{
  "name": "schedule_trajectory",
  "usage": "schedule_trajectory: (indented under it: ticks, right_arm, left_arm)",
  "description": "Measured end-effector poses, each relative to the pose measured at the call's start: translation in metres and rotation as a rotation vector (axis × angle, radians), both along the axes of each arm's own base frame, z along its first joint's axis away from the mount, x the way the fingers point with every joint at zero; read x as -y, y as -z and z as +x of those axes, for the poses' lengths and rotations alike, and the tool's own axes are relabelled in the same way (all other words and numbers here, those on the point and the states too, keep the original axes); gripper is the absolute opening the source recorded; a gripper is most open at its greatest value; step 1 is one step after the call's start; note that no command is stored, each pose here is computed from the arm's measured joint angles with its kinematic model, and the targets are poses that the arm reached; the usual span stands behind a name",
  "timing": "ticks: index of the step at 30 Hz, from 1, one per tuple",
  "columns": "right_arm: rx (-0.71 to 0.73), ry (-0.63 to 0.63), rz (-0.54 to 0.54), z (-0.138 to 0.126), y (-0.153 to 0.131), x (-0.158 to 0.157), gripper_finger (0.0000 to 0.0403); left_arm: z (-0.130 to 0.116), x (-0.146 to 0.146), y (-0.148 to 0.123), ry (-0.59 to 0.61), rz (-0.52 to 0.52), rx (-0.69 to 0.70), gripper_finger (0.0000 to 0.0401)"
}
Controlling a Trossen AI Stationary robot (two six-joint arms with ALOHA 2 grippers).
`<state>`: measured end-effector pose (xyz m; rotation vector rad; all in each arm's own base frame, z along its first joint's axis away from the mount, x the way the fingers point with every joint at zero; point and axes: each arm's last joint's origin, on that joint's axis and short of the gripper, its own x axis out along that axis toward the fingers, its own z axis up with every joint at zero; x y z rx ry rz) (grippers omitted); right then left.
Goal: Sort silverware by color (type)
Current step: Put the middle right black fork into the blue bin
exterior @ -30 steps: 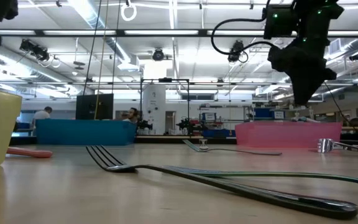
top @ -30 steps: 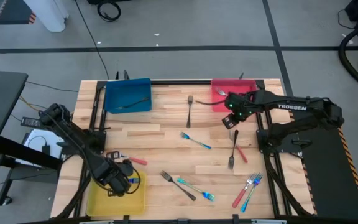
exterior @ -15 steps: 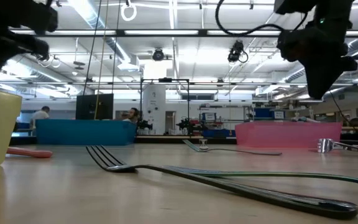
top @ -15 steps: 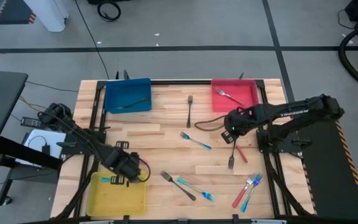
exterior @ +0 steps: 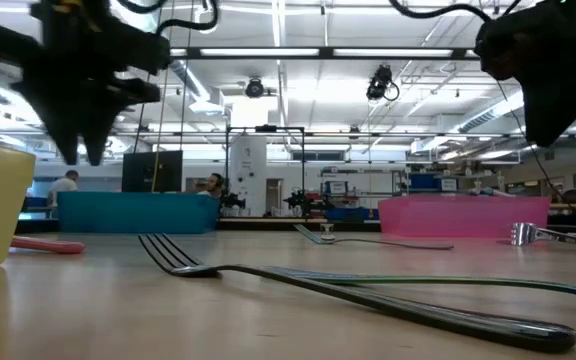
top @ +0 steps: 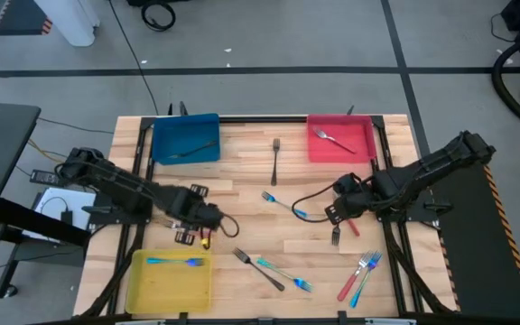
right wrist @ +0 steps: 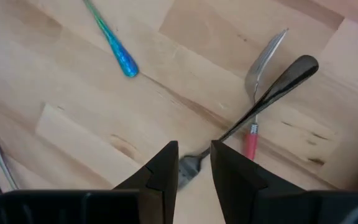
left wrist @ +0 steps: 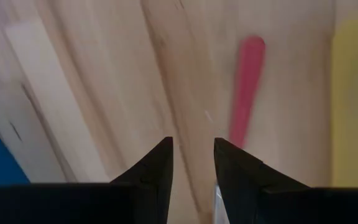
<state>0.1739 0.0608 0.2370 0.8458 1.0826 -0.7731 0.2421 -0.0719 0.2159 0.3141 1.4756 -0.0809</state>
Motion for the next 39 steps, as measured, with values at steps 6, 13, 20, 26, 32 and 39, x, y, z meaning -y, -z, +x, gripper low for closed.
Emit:
schedule_trajectory:
  ticks: [6, 13, 20, 26, 32, 39]
  right_arm:
    - [0.022, 0.123, -0.001, -0.006, 0.016, -0.007, 0.0102]
    - [0.017, 0.246, 0.069, -0.014, 0.048, -0.008, 0.0102]
    - [0.075, 0.294, 0.170, -0.013, 0.069, -0.010, 0.0102]
    - [0.076, 0.325, 0.181, -0.016, 0.078, -0.009, 0.0102]
    - [0.057, 0.348, 0.174, -0.020, 0.084, -0.007, 0.0102]
    - [0.027, 0.392, 0.163, -0.028, 0.096, -0.003, 0.0102]
  left_arm:
    - [0.017, -0.023, -0.001, 0.050, -0.006, 0.093, 0.0117]
    - [0.034, -0.042, -0.005, 0.073, 0.000, 0.228, 0.0117]
    - [0.047, -0.061, -0.010, 0.019, 0.005, 0.354, 0.0117]
    - [0.054, -0.075, -0.013, -0.031, 0.012, 0.429, 0.0117]
    - [0.054, -0.085, -0.013, -0.017, 0.034, 0.430, 0.0117]
    - [0.054, -0.088, -0.014, -0.027, 0.036, 0.437, 0.0117]
